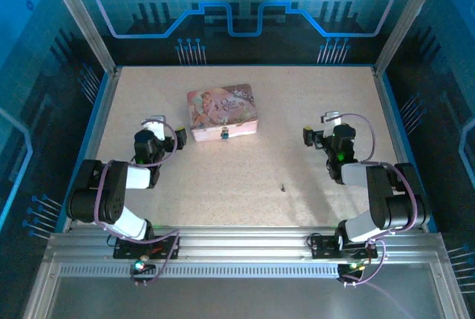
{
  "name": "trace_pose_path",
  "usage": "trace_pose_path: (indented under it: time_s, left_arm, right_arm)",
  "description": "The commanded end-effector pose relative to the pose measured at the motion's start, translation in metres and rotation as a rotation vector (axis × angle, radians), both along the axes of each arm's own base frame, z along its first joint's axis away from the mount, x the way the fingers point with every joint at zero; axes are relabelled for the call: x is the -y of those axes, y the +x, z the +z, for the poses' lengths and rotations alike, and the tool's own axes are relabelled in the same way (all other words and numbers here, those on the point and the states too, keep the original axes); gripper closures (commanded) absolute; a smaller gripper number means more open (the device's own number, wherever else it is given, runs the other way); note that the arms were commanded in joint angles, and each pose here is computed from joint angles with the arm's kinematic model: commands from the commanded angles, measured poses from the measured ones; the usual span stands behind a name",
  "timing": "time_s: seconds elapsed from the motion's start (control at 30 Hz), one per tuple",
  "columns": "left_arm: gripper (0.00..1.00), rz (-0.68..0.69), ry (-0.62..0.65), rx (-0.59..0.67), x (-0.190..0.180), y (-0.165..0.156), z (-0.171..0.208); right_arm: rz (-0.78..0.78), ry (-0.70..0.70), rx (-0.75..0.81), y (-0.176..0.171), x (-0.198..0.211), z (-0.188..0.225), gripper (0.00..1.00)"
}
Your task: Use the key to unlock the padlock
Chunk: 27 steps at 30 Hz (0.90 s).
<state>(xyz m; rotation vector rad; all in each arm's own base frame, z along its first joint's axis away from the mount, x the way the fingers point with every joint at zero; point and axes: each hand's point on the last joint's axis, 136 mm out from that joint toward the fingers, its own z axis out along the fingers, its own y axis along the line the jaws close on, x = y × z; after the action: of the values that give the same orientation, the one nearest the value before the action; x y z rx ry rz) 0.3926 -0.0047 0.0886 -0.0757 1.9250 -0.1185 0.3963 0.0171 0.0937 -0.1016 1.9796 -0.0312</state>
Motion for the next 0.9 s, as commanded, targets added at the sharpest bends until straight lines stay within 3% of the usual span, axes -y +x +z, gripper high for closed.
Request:
trace_pose_path:
  time_s: [0.0,0.73,0.87]
  left_arm:
    - [0.01,-0.035,0.013,0.018,0.0059,0.0054,0.0066]
    - [0.01,-0.032,0.011,0.017,0.0052,0.0054,0.0065]
    - [0.01,0.024,0.011,0.027,-0.0038,0.0045,0.0078]
  right_arm:
    - [-0.004,0.006,0.019,0.0004,-0.0026,0.0016,0.00]
    - [-0.005,0.008,0.017,0.0004,-0.0026,0.0013,0.00]
    - [-0.005,0.008,0.018,0.0003,-0.0023,0.0014,0.00]
